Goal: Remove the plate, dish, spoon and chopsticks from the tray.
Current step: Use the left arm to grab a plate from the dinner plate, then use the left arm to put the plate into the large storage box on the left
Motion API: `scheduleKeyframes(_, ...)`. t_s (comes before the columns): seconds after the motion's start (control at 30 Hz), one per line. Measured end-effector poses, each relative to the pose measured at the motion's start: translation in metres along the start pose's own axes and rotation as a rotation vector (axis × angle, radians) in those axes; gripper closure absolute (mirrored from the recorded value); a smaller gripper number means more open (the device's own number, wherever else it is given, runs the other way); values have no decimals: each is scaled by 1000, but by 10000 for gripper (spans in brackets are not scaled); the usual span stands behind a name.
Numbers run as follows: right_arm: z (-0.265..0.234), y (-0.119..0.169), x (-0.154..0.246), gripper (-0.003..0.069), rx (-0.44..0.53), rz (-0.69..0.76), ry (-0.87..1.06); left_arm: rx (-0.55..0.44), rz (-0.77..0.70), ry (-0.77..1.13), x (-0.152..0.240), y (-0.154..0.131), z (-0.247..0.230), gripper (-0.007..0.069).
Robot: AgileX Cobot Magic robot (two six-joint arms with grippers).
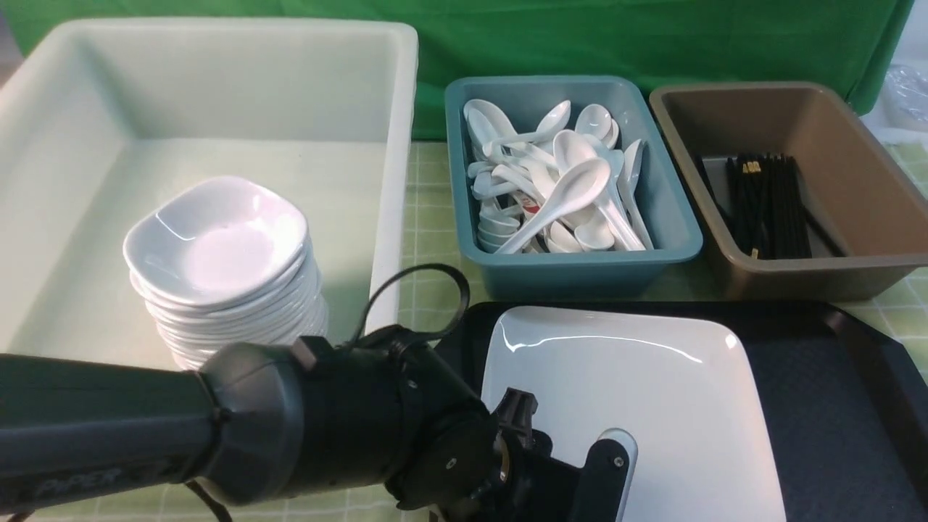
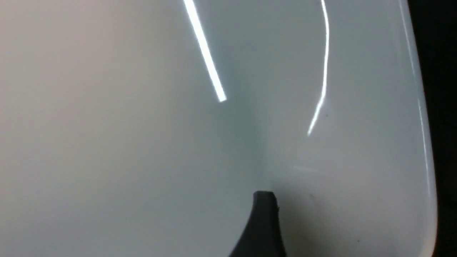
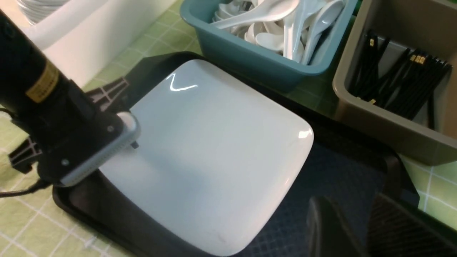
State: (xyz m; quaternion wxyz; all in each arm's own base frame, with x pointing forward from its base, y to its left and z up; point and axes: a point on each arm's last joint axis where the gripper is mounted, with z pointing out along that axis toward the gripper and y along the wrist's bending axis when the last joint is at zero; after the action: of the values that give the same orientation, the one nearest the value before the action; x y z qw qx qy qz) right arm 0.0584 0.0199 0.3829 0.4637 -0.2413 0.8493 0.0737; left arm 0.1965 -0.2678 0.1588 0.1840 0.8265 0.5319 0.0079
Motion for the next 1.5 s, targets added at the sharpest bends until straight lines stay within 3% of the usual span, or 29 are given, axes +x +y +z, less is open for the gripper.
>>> scheduleKeyframes(0.27,0,0,0,442,0,-3,0,-13,14,8,0,1,3,198)
scheduleKeyframes(0.47,0,0,0,442,0,-3,0,-25,-49,1,-2,3,6,386)
scheduleKeyframes(0.57,0,0,0,442,-6,0,3,-24,-55,-1,-4,3,4,407)
scheduleKeyframes(0.67,0,2,1,442,-21,8,10,-7,-104,-2,-10,-4,-9,414)
scheduleKeyframes(0.8,0,2,1,442,-27,11,5,-86,-118,-108,-36,-16,-66,554)
scheduleKeyframes(0.87,0,3,0,442,-30,10,-3,-119,-114,-152,-41,-19,-86,582)
scheduleKeyframes(1.23,-9,-5,-12,448,20,39,-104,-263,-205,-377,-41,-34,-204,595)
scheduleKeyframes(1.3,-12,-7,-15,473,30,46,-117,-296,-216,-408,-39,-33,-218,595)
scheduleKeyframes(1.4,-18,-9,-19,599,36,61,-150,-394,-282,-471,-35,-28,-255,594)
scheduleKeyframes(1.5,-19,-9,-22,622,28,67,-176,-491,-328,-461,-30,-20,-281,594)
